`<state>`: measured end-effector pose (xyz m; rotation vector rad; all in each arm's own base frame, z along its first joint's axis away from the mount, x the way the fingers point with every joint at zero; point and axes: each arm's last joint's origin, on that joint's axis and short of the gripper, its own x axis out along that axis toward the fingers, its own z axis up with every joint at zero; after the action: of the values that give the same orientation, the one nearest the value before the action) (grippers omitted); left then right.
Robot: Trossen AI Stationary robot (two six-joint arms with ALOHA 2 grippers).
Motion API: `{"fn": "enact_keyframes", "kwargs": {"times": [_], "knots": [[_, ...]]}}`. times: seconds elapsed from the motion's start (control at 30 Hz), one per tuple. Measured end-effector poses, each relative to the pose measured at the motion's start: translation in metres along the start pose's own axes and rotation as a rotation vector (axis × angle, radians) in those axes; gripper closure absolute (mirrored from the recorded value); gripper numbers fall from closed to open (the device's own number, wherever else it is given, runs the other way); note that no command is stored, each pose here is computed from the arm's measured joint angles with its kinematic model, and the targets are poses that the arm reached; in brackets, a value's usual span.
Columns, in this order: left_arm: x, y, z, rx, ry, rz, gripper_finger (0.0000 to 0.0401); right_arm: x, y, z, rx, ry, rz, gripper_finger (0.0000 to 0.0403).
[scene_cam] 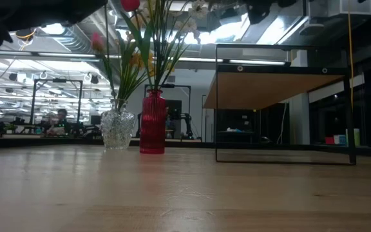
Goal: Pick and place flowers into a vace then onto a shelf
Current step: Put the black tulip into the transparent vase
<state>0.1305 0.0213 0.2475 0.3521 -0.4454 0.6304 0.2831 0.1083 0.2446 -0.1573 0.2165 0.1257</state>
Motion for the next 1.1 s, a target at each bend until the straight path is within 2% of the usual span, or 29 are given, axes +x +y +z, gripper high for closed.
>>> {"fn": "enact_keyframes", "kwargs": {"times": [0.1,0.33,0.47,0.6,0.7,1.1], "knots": [[0.005,0.005,-0.008,-0.007,0.038,0.042,0.0398,0.001,-0.006,-0.001,-0.004,0.003,-0.018,0.0398],[0.012,0.014,-0.02,0.003,0.061,0.049,0.0398,0.003,-0.015,-0.001,0.004,0.007,-0.047,0.0398],[0.015,0.019,-0.026,-0.011,0.059,0.024,0.0398,0.003,-0.015,-0.001,0.004,0.008,-0.043,0.0398],[0.017,0.026,-0.031,-0.024,0.074,0.062,0.0398,0.003,-0.015,-0.001,0.004,0.008,-0.042,0.0398],[0.019,0.029,-0.033,-0.039,0.063,0.035,0.0398,0.003,-0.015,-0.001,0.002,0.008,-0.042,0.0398],[0.026,0.037,-0.053,-0.058,0.126,0.051,0.0398,0.003,-0.015,-0.002,0.0,0.009,-0.042,0.0398]]}}
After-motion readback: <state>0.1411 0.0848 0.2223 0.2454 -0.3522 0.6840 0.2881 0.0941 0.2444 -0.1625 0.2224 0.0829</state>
